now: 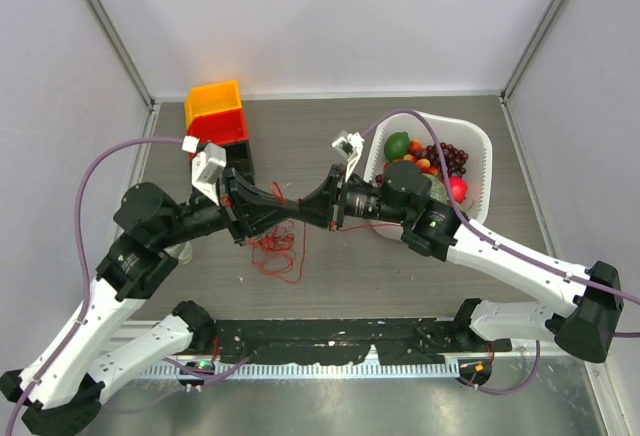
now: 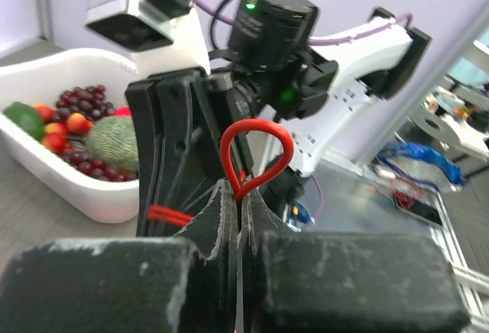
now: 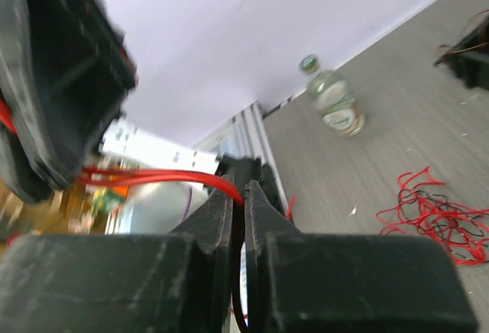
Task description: Untangle the cables
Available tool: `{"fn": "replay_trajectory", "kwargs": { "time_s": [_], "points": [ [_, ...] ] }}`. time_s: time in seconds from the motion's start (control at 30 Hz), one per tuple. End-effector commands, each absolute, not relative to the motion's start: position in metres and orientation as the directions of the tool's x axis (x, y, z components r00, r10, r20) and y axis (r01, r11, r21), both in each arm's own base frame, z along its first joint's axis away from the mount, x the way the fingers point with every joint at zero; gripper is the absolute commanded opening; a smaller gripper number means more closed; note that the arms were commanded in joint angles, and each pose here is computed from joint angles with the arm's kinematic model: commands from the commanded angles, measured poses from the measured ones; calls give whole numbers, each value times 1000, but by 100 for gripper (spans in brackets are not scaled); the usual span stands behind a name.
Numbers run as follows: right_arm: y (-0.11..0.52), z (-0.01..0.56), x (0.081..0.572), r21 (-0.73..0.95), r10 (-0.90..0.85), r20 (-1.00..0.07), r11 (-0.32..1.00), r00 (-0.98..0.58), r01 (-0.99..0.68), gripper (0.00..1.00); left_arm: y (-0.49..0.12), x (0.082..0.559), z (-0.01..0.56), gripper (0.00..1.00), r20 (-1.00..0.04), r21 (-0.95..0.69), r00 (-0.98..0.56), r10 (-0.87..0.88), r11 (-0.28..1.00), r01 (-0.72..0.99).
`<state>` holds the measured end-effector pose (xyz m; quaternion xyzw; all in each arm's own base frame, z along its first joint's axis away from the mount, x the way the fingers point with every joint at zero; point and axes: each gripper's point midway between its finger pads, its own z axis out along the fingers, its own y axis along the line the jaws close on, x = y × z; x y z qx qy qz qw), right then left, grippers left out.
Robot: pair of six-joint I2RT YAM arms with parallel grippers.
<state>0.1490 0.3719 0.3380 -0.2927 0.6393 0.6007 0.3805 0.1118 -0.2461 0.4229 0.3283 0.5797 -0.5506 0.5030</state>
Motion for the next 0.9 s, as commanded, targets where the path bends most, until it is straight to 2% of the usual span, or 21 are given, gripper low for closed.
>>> {"fn": "replay_trajectory", "kwargs": {
  "time_s": [0.0,0.1,0.23,0.3,0.37,0.43,0.5,0.53,0.57,0.7,0.8,0.87],
  "points": [
    [358,331,239,698,374,-713,458,-593,-550,1,-234,96,473,0,-898,-274,-212,-385,113,955],
    [359,350,258,767,502,-641,432,-580,-474,1,-236,108,455,0,-893,-342,-267,-362,160,926],
    [352,386,264,796,604,-598,368,-527,-480,1,-228,127,422,0,-877,-401,-281,-389,270,876],
    [350,406,258,779,619,-604,325,-502,-536,1,-218,145,400,0,-861,-458,-296,-414,377,805],
    [350,415,252,722,584,-665,340,-466,-603,1,-214,149,384,1,-856,-484,-319,-407,415,770],
    [342,400,252,610,496,-778,450,-385,-652,1,-211,146,374,20,-857,-495,-343,-384,432,754],
    [329,377,254,449,383,-886,562,-264,-695,1,-205,137,374,50,-865,-484,-342,-366,432,761],
    [324,372,255,404,350,-908,590,-230,-699,1,-203,134,371,61,-869,-481,-347,-351,439,759],
    [317,364,257,339,299,-936,626,-184,-702,1,-200,130,370,68,-875,-473,-347,-336,444,761],
    [304,346,256,168,139,-985,681,-99,-712,1,-180,121,378,81,-904,-422,-305,-300,507,752],
    [304,339,248,77,45,-997,654,-63,-752,1,-165,121,411,88,-912,-389,-227,-341,547,742],
    [301,338,249,28,3,-999,656,-34,-755,0,-174,125,430,99,-909,-393,-234,-345,525,755]
  ]
}}
